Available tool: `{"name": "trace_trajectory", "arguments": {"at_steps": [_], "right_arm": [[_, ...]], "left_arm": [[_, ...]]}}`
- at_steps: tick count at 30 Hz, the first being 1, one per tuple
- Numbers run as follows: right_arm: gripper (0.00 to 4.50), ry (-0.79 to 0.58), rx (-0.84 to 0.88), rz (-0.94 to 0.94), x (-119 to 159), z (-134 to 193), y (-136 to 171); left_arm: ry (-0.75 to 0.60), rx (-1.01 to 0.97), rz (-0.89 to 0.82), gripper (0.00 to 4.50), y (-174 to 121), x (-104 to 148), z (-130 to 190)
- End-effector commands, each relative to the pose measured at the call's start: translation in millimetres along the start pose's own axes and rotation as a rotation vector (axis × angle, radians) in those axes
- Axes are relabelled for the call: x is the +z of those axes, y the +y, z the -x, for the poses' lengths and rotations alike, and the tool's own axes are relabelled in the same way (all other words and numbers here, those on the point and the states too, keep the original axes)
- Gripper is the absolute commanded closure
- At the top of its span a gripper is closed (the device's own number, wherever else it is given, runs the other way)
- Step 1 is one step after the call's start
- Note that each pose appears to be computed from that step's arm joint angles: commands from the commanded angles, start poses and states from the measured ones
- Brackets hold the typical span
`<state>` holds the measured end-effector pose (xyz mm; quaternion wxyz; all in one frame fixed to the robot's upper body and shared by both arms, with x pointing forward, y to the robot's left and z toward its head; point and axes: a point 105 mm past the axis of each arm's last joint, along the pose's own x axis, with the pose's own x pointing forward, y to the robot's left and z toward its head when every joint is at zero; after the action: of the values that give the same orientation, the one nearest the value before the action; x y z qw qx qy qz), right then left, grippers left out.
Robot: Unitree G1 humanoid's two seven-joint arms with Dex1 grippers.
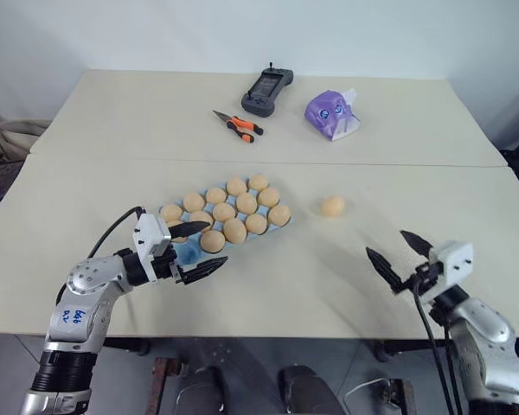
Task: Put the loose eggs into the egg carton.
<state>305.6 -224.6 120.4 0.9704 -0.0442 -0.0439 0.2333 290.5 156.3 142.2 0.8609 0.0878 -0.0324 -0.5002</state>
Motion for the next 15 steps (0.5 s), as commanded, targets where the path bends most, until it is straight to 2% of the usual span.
{"name": "trace_trajectory", "arguments": {"at_steps": [1,4,11,13,15], "right_arm": [[0.04,-0.012,0.074,-0.018,16.5,-30.4,0.4],[0.04,0.03,0.13,0.0,16.1,-54.0,1.3],[0.04,0.173,0.189,0.03,-3.9,-96.8,2.6],[0.04,0.161,0.189,0.056,-2.5,-105.6,3.0],[0.41,0.144,0.204,0.057,-0.6,-111.1,5.9]], "left_arm": [[-0.028,-0.001,-0.055,0.0,-4.5,13.2,0.9],[-0.03,0.011,-0.054,0.0,-8.8,13.0,1.7],[-0.031,0.068,-0.039,0.0,-18.4,10.8,11.9],[-0.031,0.069,-0.037,0.0,-22.3,10.8,13.0],[-0.036,0.07,-0.037,0.0,-24.6,12.0,13.2]]}}
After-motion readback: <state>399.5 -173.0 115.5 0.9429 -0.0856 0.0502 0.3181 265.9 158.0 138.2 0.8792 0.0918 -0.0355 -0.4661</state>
